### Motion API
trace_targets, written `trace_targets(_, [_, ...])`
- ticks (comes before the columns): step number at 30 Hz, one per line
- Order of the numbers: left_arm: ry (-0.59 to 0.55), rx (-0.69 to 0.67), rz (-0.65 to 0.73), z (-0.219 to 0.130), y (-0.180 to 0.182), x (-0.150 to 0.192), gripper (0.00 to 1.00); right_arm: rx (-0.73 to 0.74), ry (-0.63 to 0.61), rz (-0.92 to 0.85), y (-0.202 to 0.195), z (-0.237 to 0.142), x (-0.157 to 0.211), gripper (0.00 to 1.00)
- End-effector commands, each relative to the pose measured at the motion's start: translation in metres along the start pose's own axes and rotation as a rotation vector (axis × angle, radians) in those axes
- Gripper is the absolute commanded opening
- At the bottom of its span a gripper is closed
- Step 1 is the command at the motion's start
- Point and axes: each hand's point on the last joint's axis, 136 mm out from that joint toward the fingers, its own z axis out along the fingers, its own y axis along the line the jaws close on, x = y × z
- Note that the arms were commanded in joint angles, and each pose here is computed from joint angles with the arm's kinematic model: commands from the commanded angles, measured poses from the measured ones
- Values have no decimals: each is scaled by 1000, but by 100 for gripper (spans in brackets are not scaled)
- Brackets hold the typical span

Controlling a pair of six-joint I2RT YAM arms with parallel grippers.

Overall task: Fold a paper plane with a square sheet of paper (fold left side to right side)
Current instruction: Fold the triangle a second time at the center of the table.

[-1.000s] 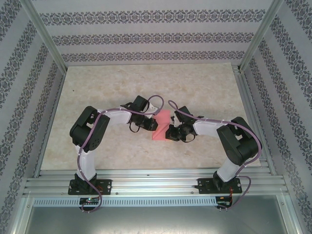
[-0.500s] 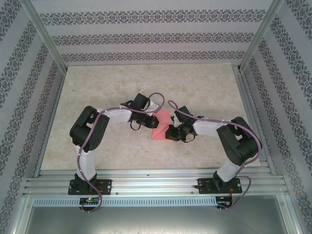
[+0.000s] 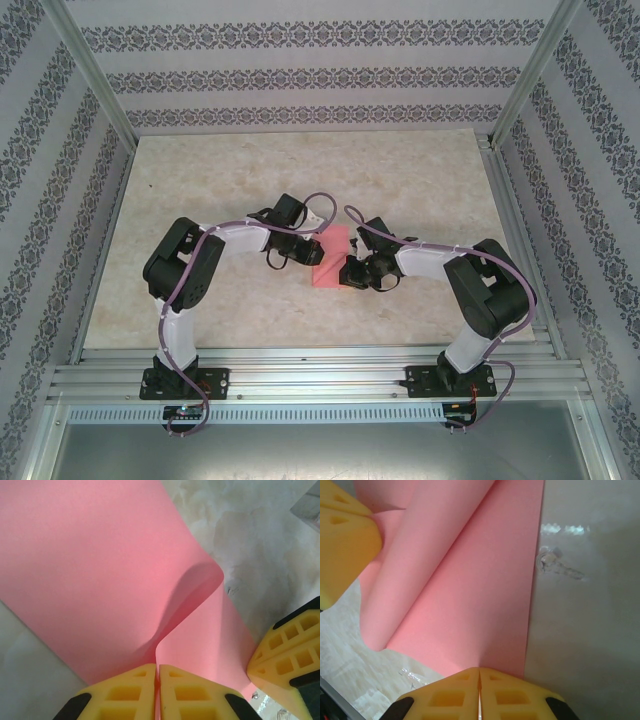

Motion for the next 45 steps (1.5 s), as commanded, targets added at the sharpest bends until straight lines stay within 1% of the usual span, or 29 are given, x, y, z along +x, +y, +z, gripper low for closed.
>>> trace_targets(1, [-14,-15,-1,3,9,0,11,92,48,2,-21,10,14,9])
trace_targets(12, [-19,-18,-3,6,11,-3,12,86,39,-3,-18,8,11,9])
trace_targets(14, [-11,-20,-4,7,12,0,12,69,20,-11,-13,4,7,12])
trace_targets(18, [-4,-23,-10,9,14,3,12,-19,-42,-21,8,-14,-7,18])
trace_targets(23, [-5,-23,-9,10,15,3,12,-106,-149,8,24,-39,-31,18])
trace_targets(26, [-5,-23,-7,10,15,3,11,-141,-213,21,34,-44,-46,15])
trace_targets(29, [-7,-25,-9,11,15,2,11,-175,-251,43,43,-42,-60,11])
trace_targets(31, [-10,-26,-9,10,16,1,11,-182,-257,55,47,-38,-65,10])
trace_targets(37, [-21,-24,-10,9,14,-2,10,-176,-256,75,50,-22,-72,9])
trace_targets(45, [-19,-27,-9,10,15,-2,9,-172,-231,80,51,-5,-69,9])
